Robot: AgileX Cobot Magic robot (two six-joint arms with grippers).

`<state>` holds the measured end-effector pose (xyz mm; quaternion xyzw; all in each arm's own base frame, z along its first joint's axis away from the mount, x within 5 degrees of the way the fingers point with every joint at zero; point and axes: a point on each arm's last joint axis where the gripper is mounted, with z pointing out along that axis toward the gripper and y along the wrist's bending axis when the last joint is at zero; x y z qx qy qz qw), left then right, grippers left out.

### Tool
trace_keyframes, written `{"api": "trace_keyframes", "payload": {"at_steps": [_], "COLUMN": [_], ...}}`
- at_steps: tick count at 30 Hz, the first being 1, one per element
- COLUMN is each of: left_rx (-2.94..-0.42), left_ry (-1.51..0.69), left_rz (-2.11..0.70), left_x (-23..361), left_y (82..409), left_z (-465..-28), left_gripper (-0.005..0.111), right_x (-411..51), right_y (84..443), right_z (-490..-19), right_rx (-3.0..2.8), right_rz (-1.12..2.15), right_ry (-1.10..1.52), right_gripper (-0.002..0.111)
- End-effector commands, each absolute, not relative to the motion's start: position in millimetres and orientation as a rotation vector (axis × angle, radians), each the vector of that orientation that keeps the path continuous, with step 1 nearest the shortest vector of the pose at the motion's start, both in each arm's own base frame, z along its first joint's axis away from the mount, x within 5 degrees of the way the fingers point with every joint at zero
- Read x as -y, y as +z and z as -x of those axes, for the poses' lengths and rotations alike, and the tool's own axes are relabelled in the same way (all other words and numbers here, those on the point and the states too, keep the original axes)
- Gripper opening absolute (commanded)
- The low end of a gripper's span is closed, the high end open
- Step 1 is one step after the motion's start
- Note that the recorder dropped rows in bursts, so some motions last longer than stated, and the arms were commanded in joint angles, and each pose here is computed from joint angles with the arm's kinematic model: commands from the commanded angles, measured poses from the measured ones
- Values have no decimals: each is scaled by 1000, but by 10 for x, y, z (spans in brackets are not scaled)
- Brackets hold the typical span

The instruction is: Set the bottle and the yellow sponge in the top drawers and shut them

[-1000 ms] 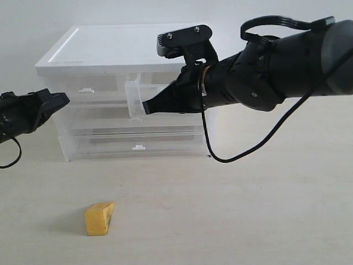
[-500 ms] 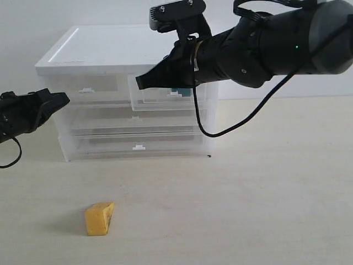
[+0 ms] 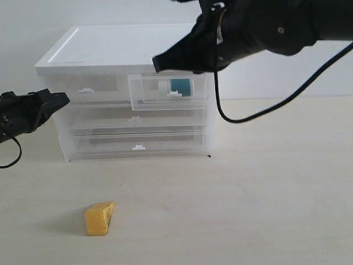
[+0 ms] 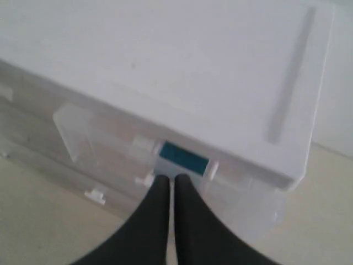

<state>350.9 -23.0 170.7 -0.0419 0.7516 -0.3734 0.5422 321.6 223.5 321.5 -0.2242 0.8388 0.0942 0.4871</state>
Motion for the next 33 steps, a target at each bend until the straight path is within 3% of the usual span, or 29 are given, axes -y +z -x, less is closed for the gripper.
{"api": "trace_keyframes", "payload": {"at_steps": [1, 14, 22, 28, 33], "left_rx": [-1781, -1782, -1778, -1780, -1779], "left_ry": [-881, -881, -880, -880, -880], "left_rz": [96, 92, 104, 98, 101], "left_x": [222, 225, 218, 222, 220], "left_y": [1708, 1707, 1710, 1708, 1709], "left_z": [-3522, -3520, -3524, -3522, -3523], "left_gripper": [4, 4, 4, 4, 4], "right_x": [-2222, -2229, -2123, -2232, -2238], "right_y": [2933, 2481, 2612, 2369, 2471], "right_z": [-3145, -3490, -3686, -3782, -3759], "right_rx": [-2090, -2095, -2024, -2018, -1985], "right_rz": [578, 508, 437, 408, 395], "right_ry": [240, 323, 352, 441, 470], "right_gripper": [0, 0, 0, 0, 0]}}
